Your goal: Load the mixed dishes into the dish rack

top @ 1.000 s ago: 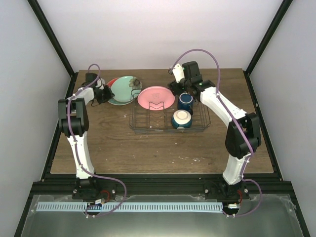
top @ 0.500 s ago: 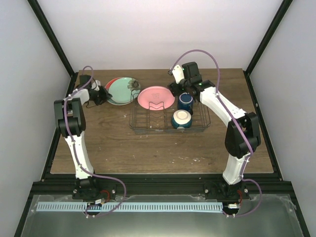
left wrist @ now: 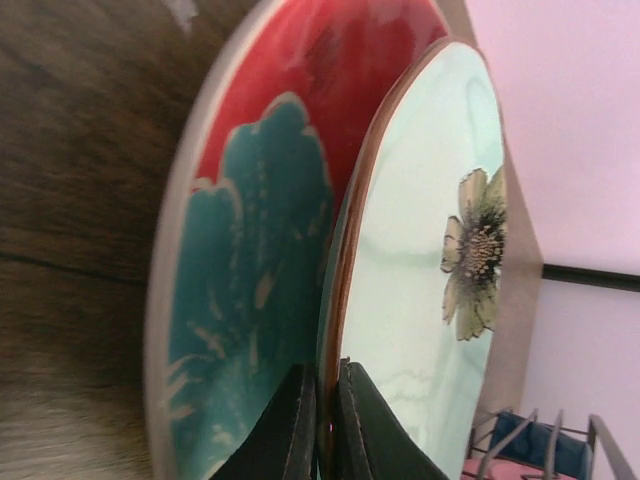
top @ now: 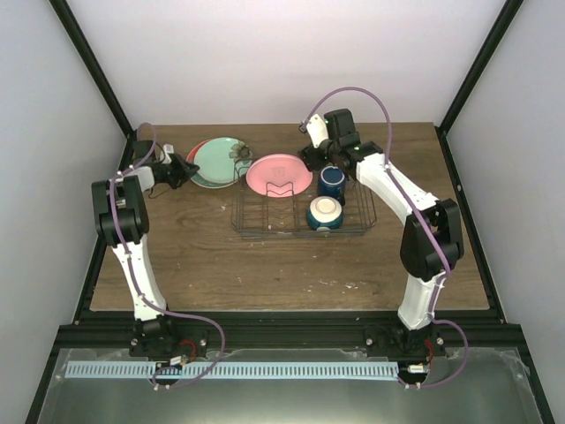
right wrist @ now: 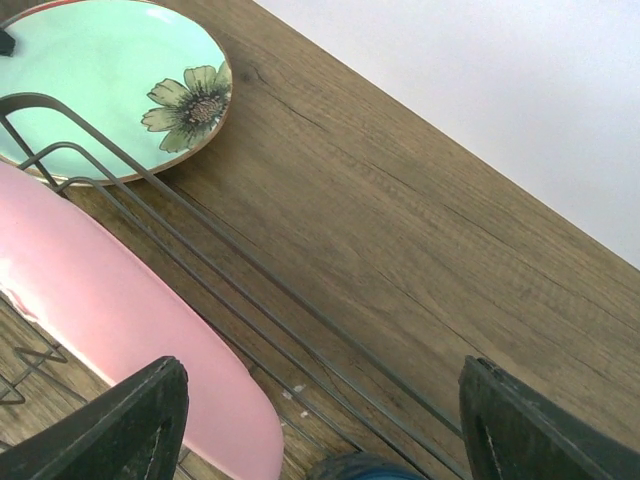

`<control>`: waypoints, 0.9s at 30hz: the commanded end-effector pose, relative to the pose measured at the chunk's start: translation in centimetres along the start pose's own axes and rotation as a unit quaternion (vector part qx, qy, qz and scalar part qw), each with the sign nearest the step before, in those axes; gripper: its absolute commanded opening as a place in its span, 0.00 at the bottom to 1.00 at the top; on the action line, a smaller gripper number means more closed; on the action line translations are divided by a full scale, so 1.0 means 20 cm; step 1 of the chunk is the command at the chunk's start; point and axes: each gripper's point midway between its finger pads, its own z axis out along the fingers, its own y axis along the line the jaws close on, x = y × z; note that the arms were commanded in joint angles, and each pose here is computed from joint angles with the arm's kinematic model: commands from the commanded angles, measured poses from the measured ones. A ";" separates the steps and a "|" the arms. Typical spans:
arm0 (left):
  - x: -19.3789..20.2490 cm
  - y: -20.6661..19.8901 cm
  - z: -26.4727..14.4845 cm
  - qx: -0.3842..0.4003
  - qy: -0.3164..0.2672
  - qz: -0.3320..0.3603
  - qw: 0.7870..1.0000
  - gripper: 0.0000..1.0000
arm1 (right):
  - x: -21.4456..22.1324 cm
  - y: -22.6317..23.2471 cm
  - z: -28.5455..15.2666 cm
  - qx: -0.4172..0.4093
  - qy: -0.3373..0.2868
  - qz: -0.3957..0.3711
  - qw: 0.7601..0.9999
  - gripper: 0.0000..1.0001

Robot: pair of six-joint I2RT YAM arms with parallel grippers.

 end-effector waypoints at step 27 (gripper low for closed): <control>-0.26 -0.84 -0.35 0.198 -0.067 0.073 0.975 0.00 | -0.23 0.05 0.03 -0.050 -0.043 0.050 0.997 0.97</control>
